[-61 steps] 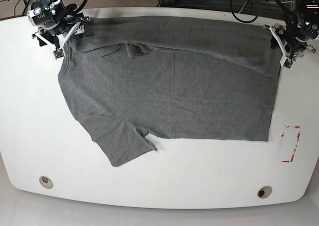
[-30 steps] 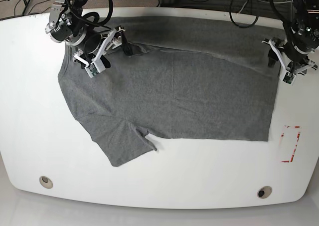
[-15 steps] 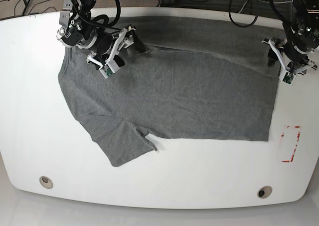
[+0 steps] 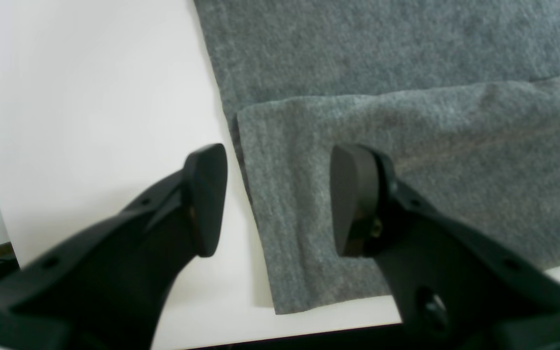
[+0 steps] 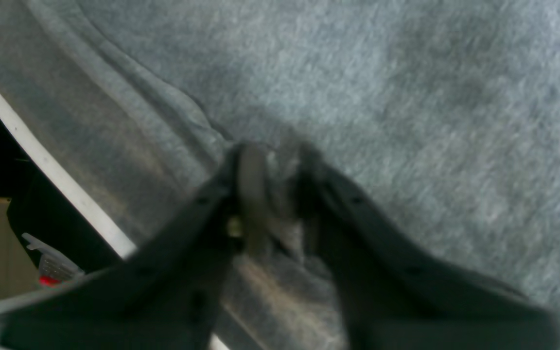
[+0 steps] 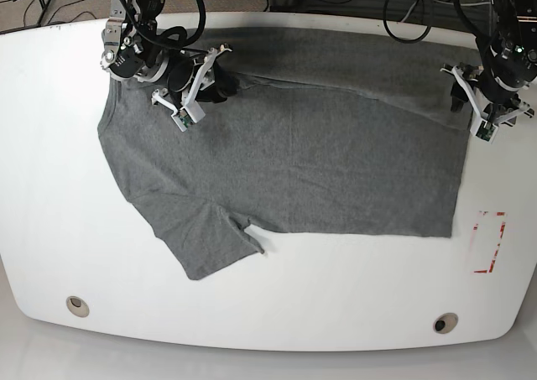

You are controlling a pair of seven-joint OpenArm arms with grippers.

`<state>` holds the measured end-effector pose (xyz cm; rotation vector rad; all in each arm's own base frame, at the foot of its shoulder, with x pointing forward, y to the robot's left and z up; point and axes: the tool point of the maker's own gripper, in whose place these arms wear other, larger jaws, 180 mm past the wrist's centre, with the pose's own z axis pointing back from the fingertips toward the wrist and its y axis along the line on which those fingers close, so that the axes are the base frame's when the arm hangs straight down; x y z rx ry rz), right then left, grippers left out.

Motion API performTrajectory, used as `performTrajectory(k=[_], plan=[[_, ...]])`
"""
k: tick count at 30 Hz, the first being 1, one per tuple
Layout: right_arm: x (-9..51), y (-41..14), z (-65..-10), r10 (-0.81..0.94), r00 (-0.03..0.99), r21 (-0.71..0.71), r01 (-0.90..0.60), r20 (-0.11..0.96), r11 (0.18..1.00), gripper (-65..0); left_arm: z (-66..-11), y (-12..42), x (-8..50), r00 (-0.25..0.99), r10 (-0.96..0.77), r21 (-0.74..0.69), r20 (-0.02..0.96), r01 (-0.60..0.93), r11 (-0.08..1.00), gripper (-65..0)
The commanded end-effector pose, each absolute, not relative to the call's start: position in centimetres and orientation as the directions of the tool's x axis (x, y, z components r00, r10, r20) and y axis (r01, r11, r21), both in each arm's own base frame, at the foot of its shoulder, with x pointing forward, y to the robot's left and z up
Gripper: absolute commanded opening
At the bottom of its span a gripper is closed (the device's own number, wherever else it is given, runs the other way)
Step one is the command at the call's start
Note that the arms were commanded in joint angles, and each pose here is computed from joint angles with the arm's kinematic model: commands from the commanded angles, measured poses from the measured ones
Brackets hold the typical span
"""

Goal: Fold the T-shirt properly
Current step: 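Move the right gripper inward along the hem and pinch the fabric, then pull the pinched fabric back toward the hem corner with the right gripper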

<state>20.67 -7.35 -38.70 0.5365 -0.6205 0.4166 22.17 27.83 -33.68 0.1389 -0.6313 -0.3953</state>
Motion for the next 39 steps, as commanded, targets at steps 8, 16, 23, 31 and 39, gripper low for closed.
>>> performTrajectory(k=[8, 16, 23, 31, 39], plan=[[21.3, -7.4, -37.7, 0.19, 0.716, 0.336, -0.523, 0.672, 0.783, -62.9, -32.8, 28.0, 22.7, 0.714, -0.413, 0.266, 0.566, 0.317, 0.911, -33.1], [22.6, -7.6, -35.4, 0.214, 0.654, 0.273, -0.559, 0.726, 0.783, -65.0, -32.8, 28.1, 22.7, 0.715, -0.412, 0.265, 0.565, 0.316, 0.911, -33.1], [24.9, -7.9, -33.8, 0.223, 0.602, 0.226, -0.578, 0.767, 0.784, -65.0, -32.8, 28.0, 22.7, 0.715, -0.413, 0.264, 0.564, 0.317, 0.911, -33.1], [27.3, -7.9, -32.5, 0.217, 0.562, 0.199, -0.586, 0.798, 0.785, -65.0, -33.3, 28.3, 22.5, 0.726, -0.404, 0.257, 0.556, 0.313, 0.915, -33.1], [29.4, -8.2, -32.2, 0.217, 0.548, 0.189, -0.589, 0.808, 0.786, -65.0, -33.3, 28.3, 22.5, 0.727, -0.405, 0.258, 0.555, 0.313, 0.914, -33.1]])
